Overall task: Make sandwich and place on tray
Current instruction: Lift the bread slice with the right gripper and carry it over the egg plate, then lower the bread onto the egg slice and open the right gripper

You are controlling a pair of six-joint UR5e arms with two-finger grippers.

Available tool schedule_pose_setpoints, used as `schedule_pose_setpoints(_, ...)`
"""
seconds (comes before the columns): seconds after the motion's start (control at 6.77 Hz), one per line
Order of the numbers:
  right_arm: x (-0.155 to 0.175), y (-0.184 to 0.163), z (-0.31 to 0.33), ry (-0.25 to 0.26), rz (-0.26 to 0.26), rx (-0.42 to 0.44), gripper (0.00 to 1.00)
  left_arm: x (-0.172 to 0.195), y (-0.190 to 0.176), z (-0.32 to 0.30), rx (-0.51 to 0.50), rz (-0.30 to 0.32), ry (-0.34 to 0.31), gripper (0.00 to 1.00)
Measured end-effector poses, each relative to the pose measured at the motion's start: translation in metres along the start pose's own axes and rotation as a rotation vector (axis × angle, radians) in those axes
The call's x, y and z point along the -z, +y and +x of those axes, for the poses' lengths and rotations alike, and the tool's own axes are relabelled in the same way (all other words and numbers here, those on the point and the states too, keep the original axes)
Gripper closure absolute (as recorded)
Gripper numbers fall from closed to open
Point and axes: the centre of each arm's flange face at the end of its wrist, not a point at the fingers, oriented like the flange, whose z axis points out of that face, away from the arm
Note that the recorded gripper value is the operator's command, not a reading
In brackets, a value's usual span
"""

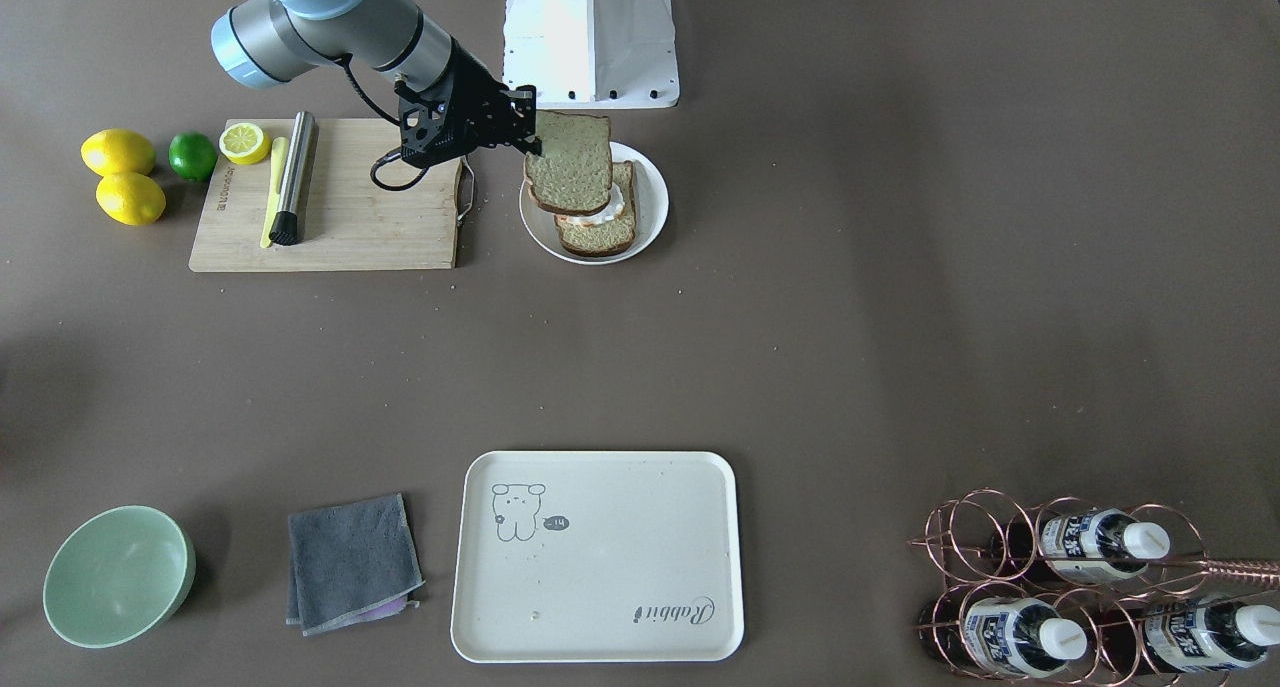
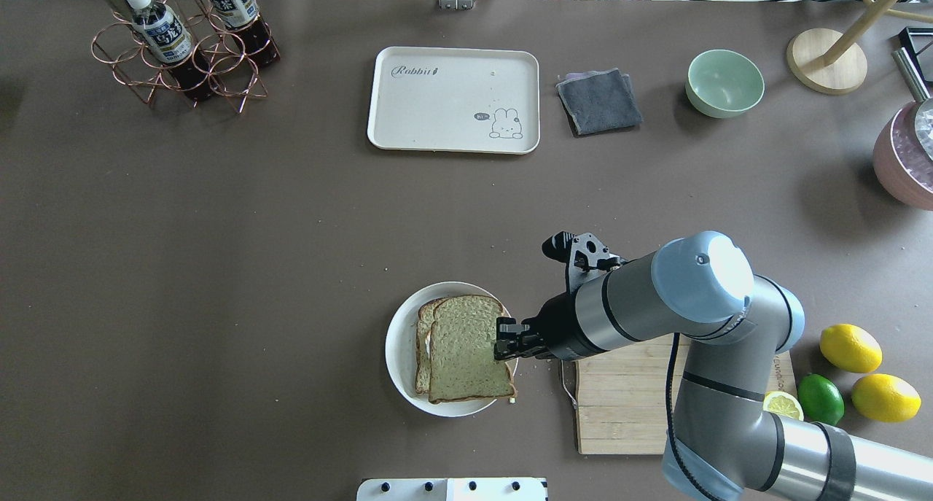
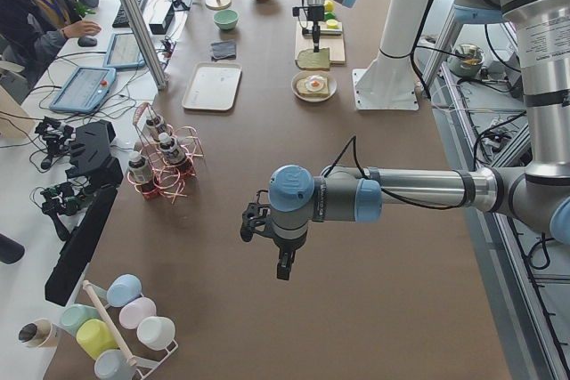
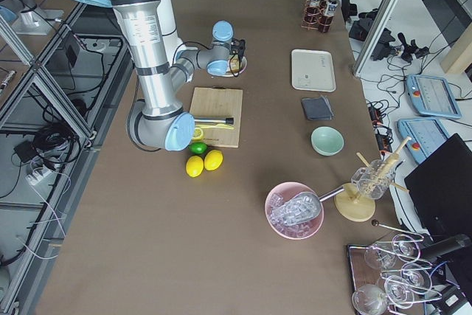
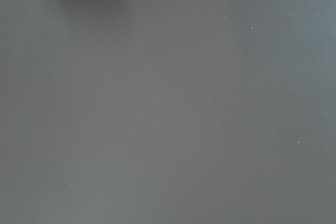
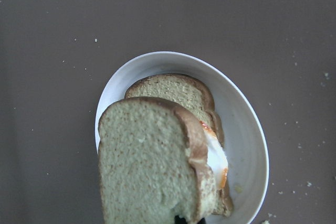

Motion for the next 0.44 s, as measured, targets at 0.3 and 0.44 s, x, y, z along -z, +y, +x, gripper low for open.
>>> schedule_pose_setpoints(0.3, -0.025, -0.001, -0.009, -0.007, 0.000, 0.013, 1.00, 0.001, 0.000, 0.001, -0.004, 0.006, 0.007, 0.02)
schedule_pose_setpoints(0.44, -0.031, -0.003, -0.007, -0.010, 0.001, 0.015, 1.00, 0.001, 0.000, 0.002, -0.005, 0.010, 0.015, 0.02)
